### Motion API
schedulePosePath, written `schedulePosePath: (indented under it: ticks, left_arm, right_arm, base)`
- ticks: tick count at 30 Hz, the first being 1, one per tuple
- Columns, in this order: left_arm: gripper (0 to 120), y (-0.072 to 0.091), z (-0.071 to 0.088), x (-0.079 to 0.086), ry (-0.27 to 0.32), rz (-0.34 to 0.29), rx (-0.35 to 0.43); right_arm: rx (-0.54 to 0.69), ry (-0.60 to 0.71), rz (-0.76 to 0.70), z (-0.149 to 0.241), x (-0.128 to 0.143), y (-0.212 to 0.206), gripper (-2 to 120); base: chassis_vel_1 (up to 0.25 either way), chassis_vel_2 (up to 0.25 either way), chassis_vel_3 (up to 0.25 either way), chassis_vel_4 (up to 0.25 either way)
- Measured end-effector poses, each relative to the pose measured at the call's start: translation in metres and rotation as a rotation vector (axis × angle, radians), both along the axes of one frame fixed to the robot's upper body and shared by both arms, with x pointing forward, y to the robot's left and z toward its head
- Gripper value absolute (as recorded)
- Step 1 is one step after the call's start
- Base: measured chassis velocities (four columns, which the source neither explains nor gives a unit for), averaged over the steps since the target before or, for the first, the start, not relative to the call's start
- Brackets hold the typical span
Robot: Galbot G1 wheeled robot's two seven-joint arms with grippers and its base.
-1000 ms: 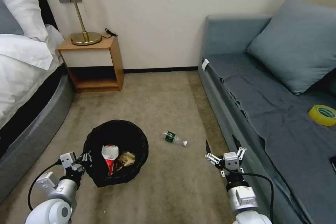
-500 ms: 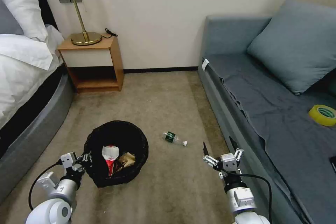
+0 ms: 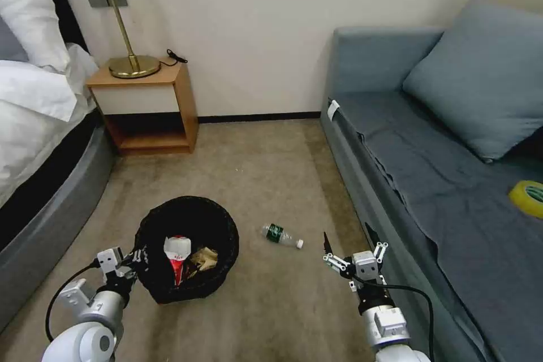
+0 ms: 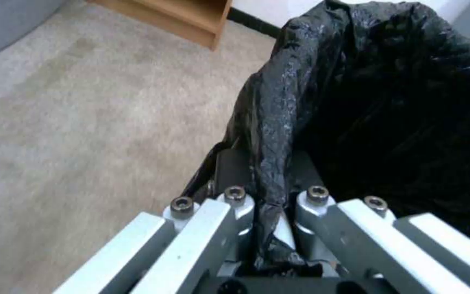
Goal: Pick up the trash bin, then pick up the garbage on the floor and place it into the trash bin.
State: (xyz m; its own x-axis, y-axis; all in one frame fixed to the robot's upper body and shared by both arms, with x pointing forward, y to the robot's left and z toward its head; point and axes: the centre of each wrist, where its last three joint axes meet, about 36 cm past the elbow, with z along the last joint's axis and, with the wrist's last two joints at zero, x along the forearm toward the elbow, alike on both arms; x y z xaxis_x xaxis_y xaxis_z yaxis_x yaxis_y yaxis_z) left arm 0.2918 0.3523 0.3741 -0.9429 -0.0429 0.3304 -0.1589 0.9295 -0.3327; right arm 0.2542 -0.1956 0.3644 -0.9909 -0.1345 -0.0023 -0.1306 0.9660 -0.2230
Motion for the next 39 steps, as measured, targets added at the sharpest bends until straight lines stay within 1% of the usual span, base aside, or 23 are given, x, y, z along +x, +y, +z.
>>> schedulePosePath:
  ticks: [5,12,14,15,17,20,21,24,25,27,28,30,31,33,34,37,38,39]
  left_arm:
    - [4,0.0,-0.001,0.0,0.0,0.001,0.0]
    - [4,0.001,-0.001,0.001,0.0,0.003,-0.001]
    - [4,0.001,0.0,0.002,-0.003,0.003,0.0]
    - [4,0.0,0.001,0.002,-0.004,0.001,0.0]
    - [4,0.0,0.002,0.002,-0.006,0.0,0.001]
    - [4,-0.002,0.005,0.002,-0.012,-0.002,0.006]
    - [4,-0.002,0.005,0.002,-0.012,-0.002,0.006]
    - [4,-0.001,0.008,0.003,-0.017,0.001,0.027]
    - [4,-0.001,0.008,0.003,-0.017,0.001,0.027]
    - [4,-0.001,0.009,0.003,-0.02,0.004,0.035]
    - [4,0.0,0.009,0.002,-0.022,0.008,0.044]
    - [4,0.002,0.009,0.001,-0.026,0.014,0.052]
    - [4,0.002,0.009,0.001,-0.026,0.014,0.052]
    - [4,0.005,0.008,-0.001,-0.025,0.021,0.053]
    - [4,0.005,0.008,-0.001,-0.025,0.021,0.053]
    - [4,0.008,0.004,-0.005,-0.023,0.027,0.053]
    - [4,0.008,0.004,-0.005,-0.023,0.027,0.053]
    - [4,0.009,0.003,-0.006,-0.022,0.027,0.052]
  right_arm:
    - [0.004,-0.009,0.012,-0.003,0.001,0.002,100]
    - [0.03,-0.019,0.045,-0.011,0.006,0.002,100]
    - [0.056,-0.007,0.072,-0.011,0.015,0.0,100]
    - [0.071,0.004,0.092,-0.011,0.023,-0.002,100]
    - [0.078,0.01,0.103,-0.012,0.027,-0.003,100]
    - [0.092,0.085,0.195,-0.015,0.052,-0.012,100]
    - [0.092,0.085,0.195,-0.015,0.052,-0.012,100]
    - [0.049,0.202,0.304,-0.018,0.08,-0.032,100]
    - [0.049,0.202,0.304,-0.018,0.08,-0.032,100]
    - [0.035,0.28,0.347,-0.015,0.101,-0.04,100]
    - [0.037,0.335,0.383,-0.011,0.122,-0.044,100]
    - [0.037,0.401,0.435,-0.007,0.152,-0.046,100]
    - [0.037,0.401,0.435,-0.007,0.152,-0.046,100]
    - [0.019,0.48,0.49,-0.013,0.181,-0.043,100]
    - [0.019,0.48,0.49,-0.013,0.181,-0.043,100]
    - [-0.017,0.552,0.546,-0.013,0.231,-0.037,100]
    - [-0.017,0.552,0.546,-0.013,0.231,-0.037,100]
    - [-0.026,0.573,0.558,-0.014,0.241,-0.036,100]
  base:
    - [-0.143,0.187,0.177,-0.197]
    - [0.014,-0.01,-0.01,0.012]
    - [0.036,-0.038,-0.033,0.052]
    - [0.0,0.0,0.0,0.0]
    - [0.0,0.0,0.0,0.0]
    - [0.0,0.0,0.0,0.0]
    - [0.0,0.0,0.0,0.0]
    - [0.0,0.0,0.0,0.0]
    - [0.0,0.0,0.0,0.0]
    - [0.0,0.0,0.0,0.0]
    - [0.0,0.0,0.0,0.0]
    - [0.0,0.0,0.0,0.0]
    - [0.0,0.0,0.0,0.0]
    - [0.0,0.0,0.0,0.0]
    - [0.0,0.0,0.0,0.0]
    - [0.0,0.0,0.0,0.0]
    - [0.0,0.0,0.0,0.0]
    - [0.0,0.0,0.0,0.0]
